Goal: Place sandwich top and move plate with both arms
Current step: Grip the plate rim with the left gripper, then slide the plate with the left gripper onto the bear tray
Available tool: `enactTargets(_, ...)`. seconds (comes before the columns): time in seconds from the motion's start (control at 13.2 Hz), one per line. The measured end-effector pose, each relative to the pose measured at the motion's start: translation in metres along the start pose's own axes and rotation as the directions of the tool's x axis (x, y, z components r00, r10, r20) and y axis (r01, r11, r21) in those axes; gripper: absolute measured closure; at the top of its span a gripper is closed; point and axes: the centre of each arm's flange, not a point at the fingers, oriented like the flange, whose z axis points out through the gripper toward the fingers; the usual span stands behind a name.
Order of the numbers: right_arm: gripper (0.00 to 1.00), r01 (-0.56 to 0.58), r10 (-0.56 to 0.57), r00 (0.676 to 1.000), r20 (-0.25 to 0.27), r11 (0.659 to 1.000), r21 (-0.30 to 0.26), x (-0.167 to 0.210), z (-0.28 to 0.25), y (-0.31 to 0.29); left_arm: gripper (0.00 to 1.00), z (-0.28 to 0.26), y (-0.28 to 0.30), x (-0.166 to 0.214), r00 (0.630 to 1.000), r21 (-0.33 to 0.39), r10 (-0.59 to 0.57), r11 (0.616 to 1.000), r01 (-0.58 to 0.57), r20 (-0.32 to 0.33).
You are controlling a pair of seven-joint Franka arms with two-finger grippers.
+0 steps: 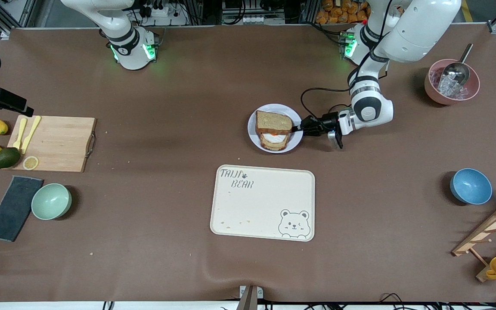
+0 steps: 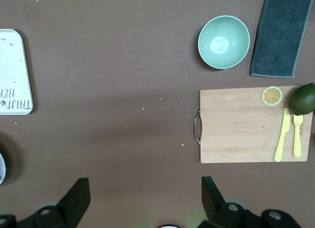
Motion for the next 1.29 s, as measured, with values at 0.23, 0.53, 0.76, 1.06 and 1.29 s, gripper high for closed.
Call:
enactTargets(0.23,0.0,0.0,0.0,1.0,0.0,1.0,0.0,0.0,0.0,0.0,0.91,-0.007,0.01,0.011,0.999,-0.004,-0.033,0.999,0.033,-0.024)
enactTargets(0.53,0.0,0.0,0.0,1.0,0.001,1.0,0.0,0.0,0.0,0.0,0.91,-0.024,0.025,0.033,0.993,-0.024,-0.078,0.997,0.076,-0.093)
enactTargets(0.76,0.0,0.0,0.0,1.0,0.001,1.0,0.0,0.0,0.0,0.0,0.91,-0.022,0.036,0.049,0.977,-0.061,-0.116,0.992,0.106,-0.177)
enactTargets(1.06,0.0,0.0,0.0,1.0,0.002,1.0,0.0,0.0,0.001,0.0,0.91,-0.016,0.053,0.079,0.946,-0.043,-0.154,0.988,0.148,-0.285)
enactTargets(1.29,0.0,0.0,0.0,1.0,0.003,1.0,0.0,0.0,0.001,0.0,0.91,-0.016,0.067,0.111,0.914,-0.035,-0.202,0.979,0.203,-0.352)
